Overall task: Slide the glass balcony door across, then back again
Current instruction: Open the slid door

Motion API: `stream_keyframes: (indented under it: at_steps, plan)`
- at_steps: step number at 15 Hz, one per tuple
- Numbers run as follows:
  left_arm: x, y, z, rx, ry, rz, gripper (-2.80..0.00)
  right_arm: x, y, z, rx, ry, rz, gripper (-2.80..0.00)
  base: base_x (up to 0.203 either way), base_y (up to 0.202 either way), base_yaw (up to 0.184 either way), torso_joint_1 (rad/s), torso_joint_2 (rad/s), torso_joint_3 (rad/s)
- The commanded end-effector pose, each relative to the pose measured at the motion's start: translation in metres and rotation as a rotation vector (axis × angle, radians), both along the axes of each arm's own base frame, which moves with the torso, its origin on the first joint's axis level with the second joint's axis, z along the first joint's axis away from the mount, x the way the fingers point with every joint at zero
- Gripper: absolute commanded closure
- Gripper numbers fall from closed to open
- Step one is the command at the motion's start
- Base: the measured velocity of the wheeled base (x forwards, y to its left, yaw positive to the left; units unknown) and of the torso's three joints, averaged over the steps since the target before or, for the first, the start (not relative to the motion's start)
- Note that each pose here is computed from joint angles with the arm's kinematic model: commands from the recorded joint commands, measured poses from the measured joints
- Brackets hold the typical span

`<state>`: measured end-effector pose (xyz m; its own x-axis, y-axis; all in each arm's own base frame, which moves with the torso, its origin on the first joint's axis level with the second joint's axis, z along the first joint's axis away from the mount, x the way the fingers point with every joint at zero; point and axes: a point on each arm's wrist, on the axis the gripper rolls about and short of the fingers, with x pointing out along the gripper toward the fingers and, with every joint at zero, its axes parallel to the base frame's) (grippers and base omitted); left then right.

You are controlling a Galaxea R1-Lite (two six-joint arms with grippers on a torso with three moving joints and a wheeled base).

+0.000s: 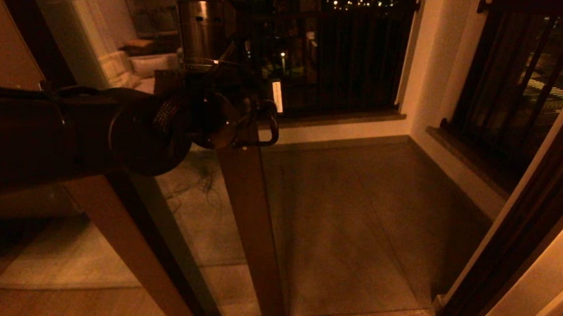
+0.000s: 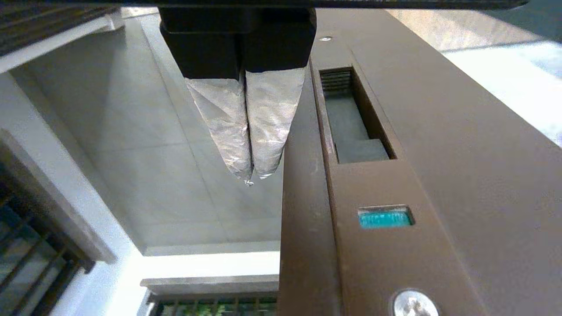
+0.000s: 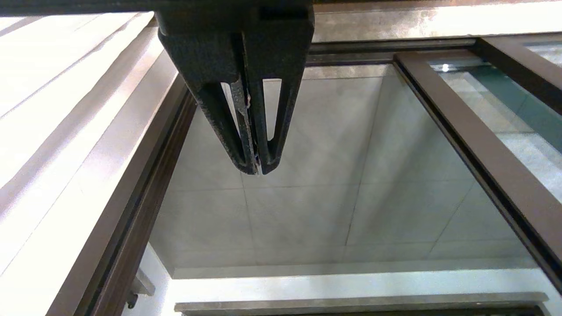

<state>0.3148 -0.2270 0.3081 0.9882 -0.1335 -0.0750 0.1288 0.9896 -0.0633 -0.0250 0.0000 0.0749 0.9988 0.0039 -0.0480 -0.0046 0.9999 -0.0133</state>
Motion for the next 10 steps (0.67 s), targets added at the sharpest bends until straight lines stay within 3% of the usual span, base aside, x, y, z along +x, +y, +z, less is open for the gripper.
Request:
stream_keyframes:
  at_steps: [1, 10]
  plan:
    - [-0.001, 0.007, 0.002, -0.001, -0.002, 0.02, 0.0, 0.0, 0.0, 0.0, 0.0, 0.001, 0.001, 0.0, 0.0, 0.0, 0.0, 0.0, 0.0, 0.0]
    - [0.001, 0.027, 0.011, 0.011, -0.023, 0.065, 0.0, 0.0, 0.0, 0.0, 0.0, 0.001, 0.001, 0.0, 0.0, 0.0, 0.0, 0.0, 0.0, 0.0]
